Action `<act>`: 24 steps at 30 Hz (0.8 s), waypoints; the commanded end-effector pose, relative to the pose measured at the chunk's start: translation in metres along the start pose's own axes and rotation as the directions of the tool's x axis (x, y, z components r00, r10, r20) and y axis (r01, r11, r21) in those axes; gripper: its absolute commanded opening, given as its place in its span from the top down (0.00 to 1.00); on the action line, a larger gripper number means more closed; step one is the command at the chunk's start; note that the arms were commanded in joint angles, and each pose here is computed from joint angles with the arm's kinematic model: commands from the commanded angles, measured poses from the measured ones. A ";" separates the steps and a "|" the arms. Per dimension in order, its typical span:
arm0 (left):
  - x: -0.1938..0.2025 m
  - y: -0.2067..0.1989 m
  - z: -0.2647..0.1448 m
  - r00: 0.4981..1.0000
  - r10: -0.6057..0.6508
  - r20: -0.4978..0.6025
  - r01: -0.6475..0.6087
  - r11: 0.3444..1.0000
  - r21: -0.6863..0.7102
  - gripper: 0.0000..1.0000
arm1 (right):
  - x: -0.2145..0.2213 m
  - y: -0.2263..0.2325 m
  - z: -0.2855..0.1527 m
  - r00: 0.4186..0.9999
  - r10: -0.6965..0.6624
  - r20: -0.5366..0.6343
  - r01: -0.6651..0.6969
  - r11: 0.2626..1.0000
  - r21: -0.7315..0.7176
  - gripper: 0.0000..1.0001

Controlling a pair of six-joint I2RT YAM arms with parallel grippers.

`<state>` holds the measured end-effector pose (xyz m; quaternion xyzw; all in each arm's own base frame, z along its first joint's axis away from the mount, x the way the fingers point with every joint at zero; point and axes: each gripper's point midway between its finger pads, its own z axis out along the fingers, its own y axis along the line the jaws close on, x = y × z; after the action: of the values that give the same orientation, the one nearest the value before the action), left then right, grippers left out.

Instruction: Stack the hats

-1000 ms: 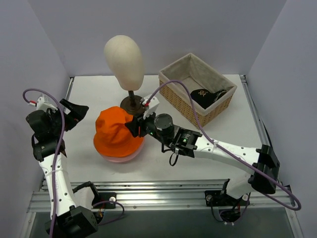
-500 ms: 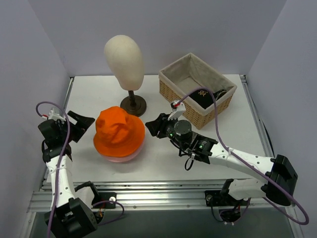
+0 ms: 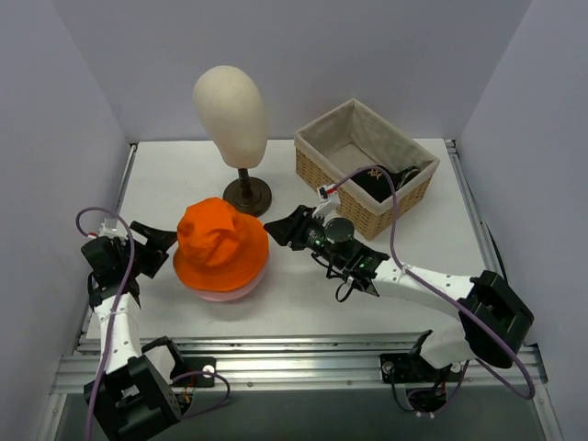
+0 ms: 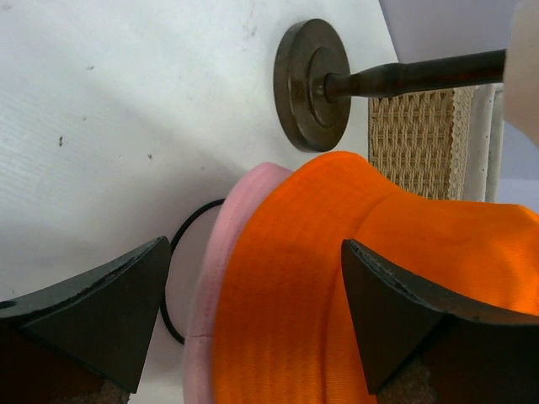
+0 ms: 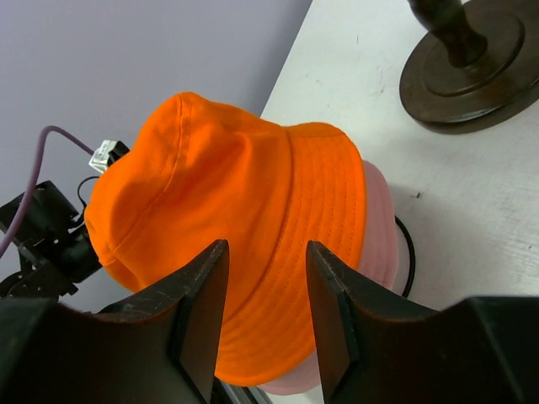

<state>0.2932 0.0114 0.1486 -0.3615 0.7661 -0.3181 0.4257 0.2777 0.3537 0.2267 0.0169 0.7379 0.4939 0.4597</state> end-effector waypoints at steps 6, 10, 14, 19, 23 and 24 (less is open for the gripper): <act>-0.012 -0.003 -0.003 0.996 -0.031 0.080 0.027 0.998 0.053 0.09 | -0.008 0.001 0.007 0.994 0.099 0.046 -0.095 0.992 -0.081 0.60; -0.014 -0.005 -0.001 0.995 -0.026 0.091 0.019 0.997 0.078 0.13 | 0.000 -0.009 0.014 0.992 0.117 0.041 -0.114 0.991 -0.066 0.62; -0.013 -0.006 0.001 0.996 -0.028 0.090 0.019 0.995 0.096 0.20 | 0.005 -0.015 0.019 0.990 0.137 0.042 -0.134 0.989 -0.068 0.61; -0.013 -0.009 0.000 0.996 -0.019 0.090 0.009 0.993 0.117 0.37 | 0.012 -0.019 0.025 0.988 0.153 0.032 -0.151 0.986 -0.072 0.60; -0.011 -0.009 -0.001 0.995 -0.014 0.094 0.002 0.993 0.122 0.58 | 0.013 -0.022 0.025 0.987 0.155 0.039 -0.152 0.986 -0.067 0.60; -0.012 -0.009 -0.001 0.995 -0.013 0.096 0.000 0.992 0.125 0.62 | 0.013 -0.023 0.025 0.987 0.155 0.039 -0.152 0.986 -0.063 0.59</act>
<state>0.2961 0.0150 0.1474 -0.3790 0.7307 -0.3440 0.4517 0.2933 0.3653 0.1774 0.0659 0.7392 0.5254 0.4162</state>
